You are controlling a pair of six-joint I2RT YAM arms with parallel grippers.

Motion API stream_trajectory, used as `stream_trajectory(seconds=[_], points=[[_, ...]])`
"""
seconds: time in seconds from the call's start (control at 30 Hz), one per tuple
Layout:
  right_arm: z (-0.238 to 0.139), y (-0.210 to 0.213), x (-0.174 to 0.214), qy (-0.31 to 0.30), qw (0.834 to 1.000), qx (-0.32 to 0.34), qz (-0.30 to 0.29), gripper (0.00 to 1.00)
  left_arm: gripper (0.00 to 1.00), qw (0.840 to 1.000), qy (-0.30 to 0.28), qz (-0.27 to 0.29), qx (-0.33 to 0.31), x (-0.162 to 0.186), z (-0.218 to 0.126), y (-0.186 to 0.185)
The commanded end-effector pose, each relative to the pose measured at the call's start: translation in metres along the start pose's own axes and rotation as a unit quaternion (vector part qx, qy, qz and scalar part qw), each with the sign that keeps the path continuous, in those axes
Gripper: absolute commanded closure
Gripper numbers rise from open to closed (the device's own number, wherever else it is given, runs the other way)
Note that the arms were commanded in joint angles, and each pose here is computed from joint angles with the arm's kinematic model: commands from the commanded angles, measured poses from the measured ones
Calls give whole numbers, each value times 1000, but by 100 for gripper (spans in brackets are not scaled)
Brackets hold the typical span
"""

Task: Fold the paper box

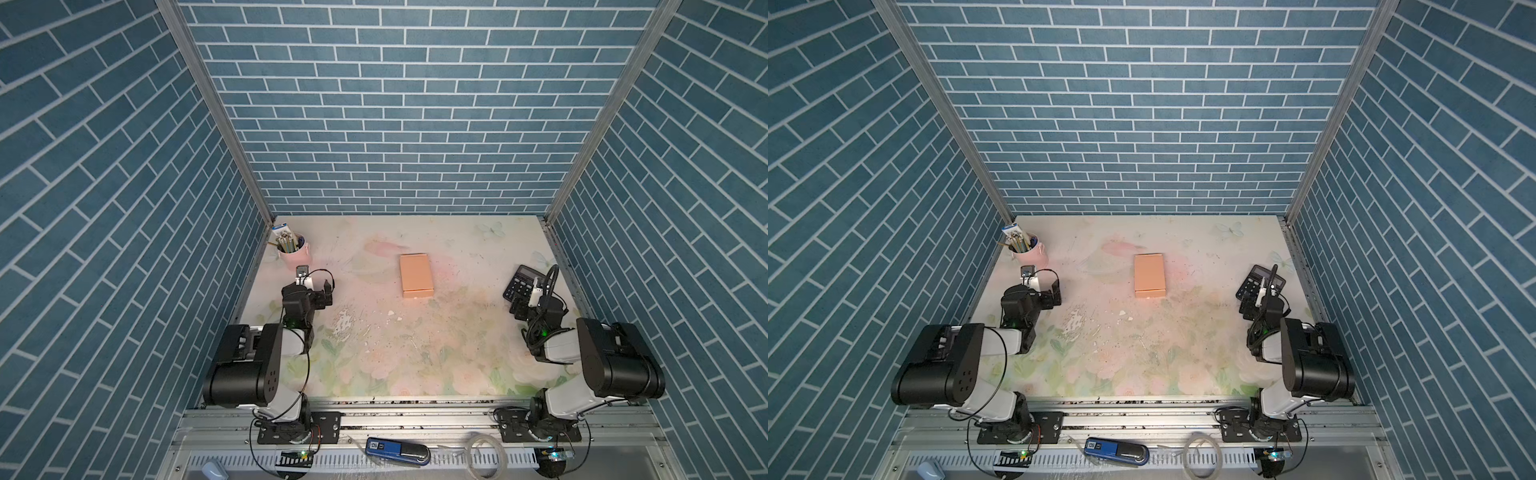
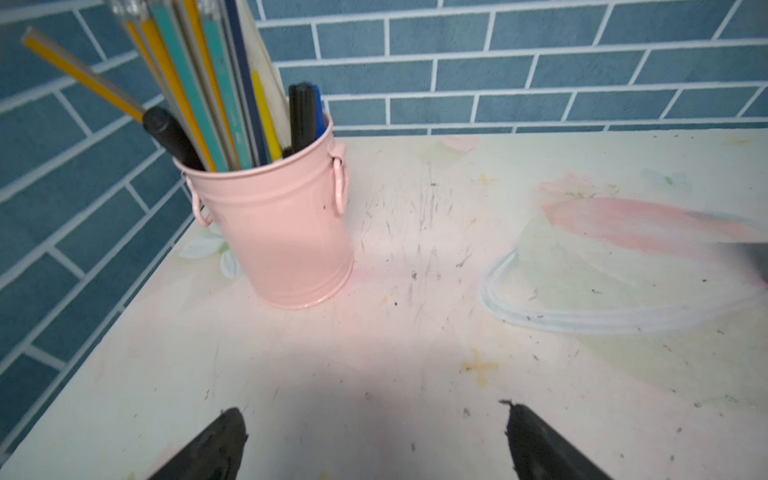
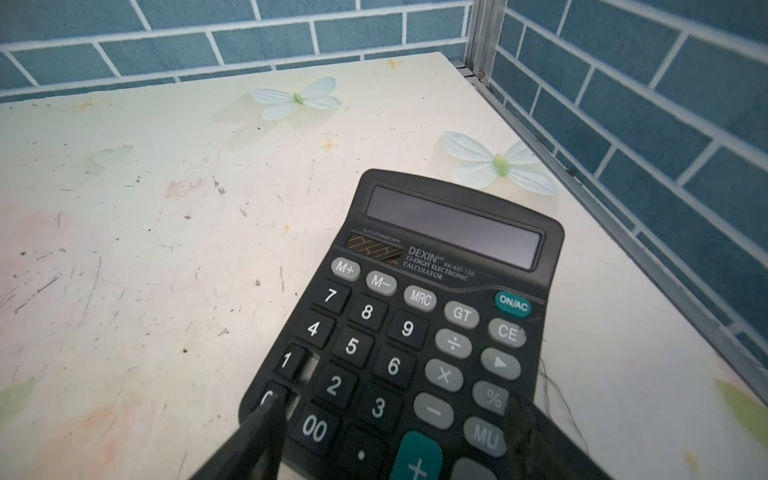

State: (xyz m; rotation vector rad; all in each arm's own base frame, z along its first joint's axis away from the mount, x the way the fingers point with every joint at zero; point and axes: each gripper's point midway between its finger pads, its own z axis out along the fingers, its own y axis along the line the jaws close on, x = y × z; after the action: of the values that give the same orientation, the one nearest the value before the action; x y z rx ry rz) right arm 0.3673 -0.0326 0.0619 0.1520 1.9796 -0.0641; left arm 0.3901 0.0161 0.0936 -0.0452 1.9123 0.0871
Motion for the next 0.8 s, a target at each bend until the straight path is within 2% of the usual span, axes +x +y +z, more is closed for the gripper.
stream_trajectory(seconds=[0.0,0.03,0.77], points=[[13,1,-35,-28,1000,4,-6,7,0,1000,4,11,-6,-1,2,0],[13,1,-34,-21,1000,6,-9,1,0,1000,2,11,-6,-2,2,0],[12,4,-36,-29,1000,0,-11,1,0,1000,3,11,-6,-2,2,0]])
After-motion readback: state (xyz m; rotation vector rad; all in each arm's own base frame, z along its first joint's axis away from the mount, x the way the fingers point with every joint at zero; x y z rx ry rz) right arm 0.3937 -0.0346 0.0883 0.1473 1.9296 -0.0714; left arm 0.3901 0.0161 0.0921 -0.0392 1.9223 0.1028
